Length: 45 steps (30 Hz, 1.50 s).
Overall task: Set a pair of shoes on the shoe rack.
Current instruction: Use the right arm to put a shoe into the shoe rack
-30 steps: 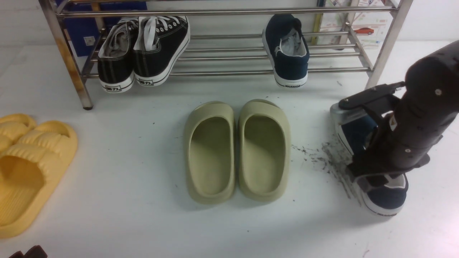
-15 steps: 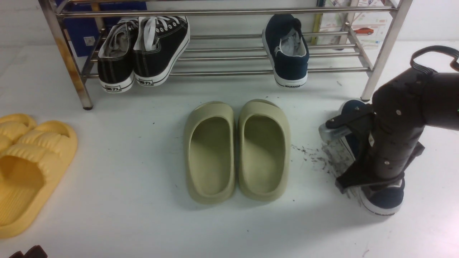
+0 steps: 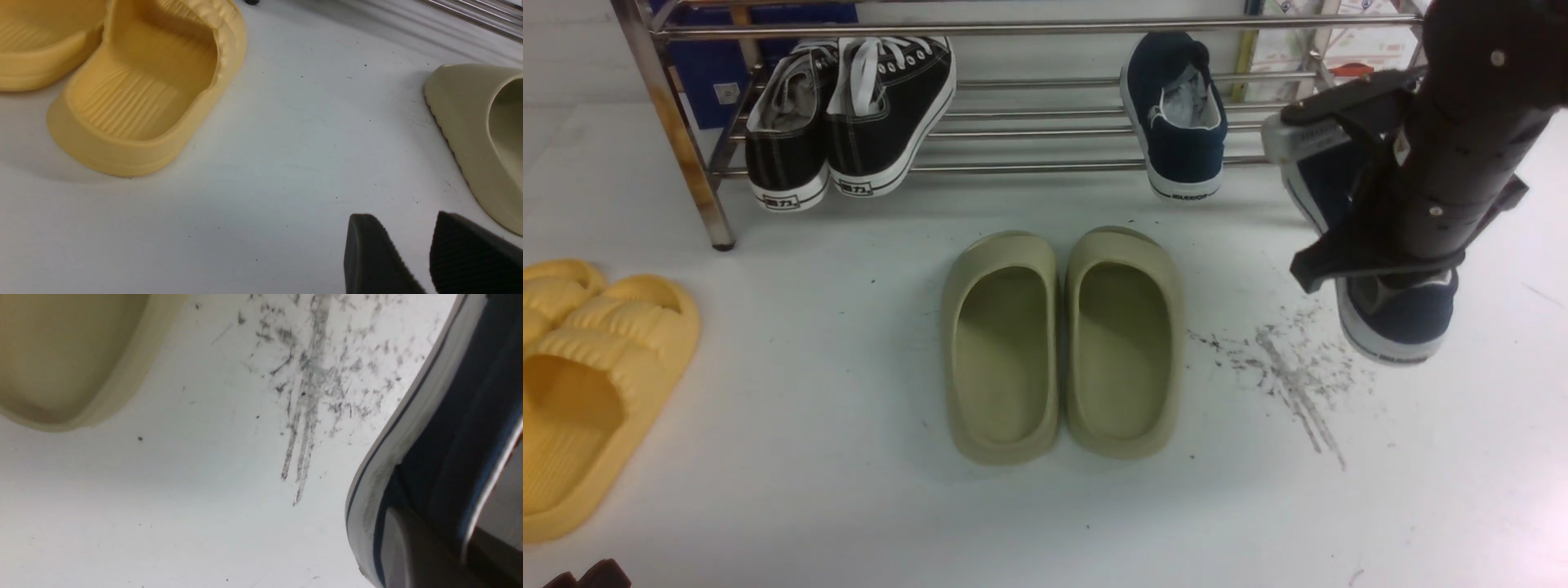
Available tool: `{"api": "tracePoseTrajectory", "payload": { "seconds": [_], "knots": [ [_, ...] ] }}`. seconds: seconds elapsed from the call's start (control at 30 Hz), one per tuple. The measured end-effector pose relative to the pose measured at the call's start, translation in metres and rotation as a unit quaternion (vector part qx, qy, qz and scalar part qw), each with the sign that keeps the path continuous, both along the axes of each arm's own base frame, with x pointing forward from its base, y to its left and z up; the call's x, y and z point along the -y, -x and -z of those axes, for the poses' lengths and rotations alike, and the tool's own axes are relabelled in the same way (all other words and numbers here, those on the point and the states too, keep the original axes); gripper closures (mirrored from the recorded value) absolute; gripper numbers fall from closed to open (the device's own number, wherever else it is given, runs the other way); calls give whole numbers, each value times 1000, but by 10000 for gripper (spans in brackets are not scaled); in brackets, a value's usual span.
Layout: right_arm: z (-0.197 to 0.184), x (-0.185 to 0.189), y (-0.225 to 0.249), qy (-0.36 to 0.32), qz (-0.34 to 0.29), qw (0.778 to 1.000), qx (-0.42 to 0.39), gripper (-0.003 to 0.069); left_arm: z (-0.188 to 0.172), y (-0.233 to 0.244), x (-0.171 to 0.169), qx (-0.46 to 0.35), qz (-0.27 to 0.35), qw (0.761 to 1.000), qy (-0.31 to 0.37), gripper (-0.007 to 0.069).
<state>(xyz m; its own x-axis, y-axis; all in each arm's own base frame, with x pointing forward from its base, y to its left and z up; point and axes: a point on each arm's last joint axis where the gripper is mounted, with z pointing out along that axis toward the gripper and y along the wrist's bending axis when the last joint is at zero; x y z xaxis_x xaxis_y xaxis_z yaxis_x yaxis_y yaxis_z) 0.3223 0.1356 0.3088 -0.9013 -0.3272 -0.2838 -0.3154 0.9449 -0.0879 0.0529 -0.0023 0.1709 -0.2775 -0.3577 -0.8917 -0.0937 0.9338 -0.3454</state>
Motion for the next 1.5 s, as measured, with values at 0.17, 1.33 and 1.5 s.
{"api": "tracePoseTrajectory", "payload": {
  "seconds": [0.17, 1.33, 1.5],
  "knots": [
    [-6, -2, -9, 6, -1, 1000, 19, 619, 0, 0, 0, 0, 0, 1000, 0, 388],
    [33, -21, -121, 17, -47, 995, 83, 619, 0, 0, 0, 0, 0, 1000, 0, 388],
    [33, -21, -126, 21, -51, 993, 105, 619, 0, 0, 0, 0, 0, 1000, 0, 388]
  ]
}}
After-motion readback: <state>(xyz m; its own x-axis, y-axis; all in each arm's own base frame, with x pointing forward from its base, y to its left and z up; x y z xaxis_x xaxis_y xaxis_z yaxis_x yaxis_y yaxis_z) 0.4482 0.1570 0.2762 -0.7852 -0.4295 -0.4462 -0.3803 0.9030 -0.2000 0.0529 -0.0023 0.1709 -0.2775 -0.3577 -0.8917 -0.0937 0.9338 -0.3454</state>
